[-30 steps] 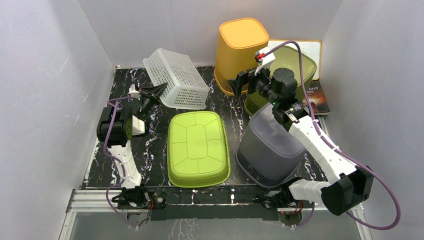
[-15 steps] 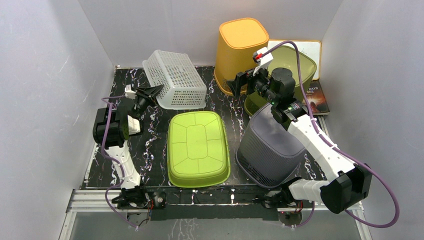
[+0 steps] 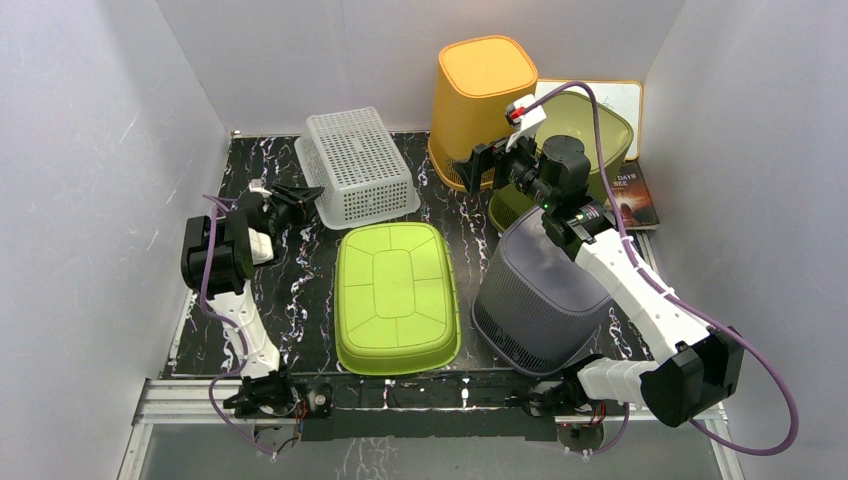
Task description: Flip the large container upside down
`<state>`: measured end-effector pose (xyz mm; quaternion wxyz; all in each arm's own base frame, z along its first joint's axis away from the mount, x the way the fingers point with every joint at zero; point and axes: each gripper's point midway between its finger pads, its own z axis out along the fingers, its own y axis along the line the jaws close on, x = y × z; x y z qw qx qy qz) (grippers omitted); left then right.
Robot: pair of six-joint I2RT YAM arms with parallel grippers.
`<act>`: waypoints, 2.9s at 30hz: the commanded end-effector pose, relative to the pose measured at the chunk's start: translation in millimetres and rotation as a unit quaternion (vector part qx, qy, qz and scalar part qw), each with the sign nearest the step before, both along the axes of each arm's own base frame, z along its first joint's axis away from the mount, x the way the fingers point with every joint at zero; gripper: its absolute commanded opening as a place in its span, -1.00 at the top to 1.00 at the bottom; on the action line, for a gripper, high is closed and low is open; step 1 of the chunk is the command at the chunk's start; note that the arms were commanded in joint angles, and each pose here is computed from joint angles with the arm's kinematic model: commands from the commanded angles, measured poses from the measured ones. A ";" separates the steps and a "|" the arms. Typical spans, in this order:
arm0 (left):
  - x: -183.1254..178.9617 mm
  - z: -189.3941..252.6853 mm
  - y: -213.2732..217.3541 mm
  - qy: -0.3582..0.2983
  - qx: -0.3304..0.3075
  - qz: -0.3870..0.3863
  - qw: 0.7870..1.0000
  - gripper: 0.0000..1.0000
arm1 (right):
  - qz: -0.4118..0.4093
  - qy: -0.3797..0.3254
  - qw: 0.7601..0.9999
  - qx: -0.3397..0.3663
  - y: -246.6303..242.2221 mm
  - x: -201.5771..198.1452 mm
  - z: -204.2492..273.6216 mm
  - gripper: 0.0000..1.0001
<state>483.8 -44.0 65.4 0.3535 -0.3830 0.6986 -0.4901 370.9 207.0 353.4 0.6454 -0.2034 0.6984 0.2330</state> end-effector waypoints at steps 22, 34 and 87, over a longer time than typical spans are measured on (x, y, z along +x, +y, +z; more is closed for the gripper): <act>-71.8 97.0 76.4 0.091 0.395 0.026 0.914 -0.94 | -0.050 0.051 0.997 -0.005 -1.5 21.5 -3.0 -0.96; -131.7 162.3 -34.4 -0.041 0.456 -0.135 0.879 -0.97 | 0.005 0.032 0.999 -0.016 31.3 30.7 3.8 -0.96; -217.9 144.3 -125.1 -0.100 0.468 -0.233 0.847 -0.97 | -0.162 0.065 0.985 -0.003 76.7 3.7 -37.6 -0.96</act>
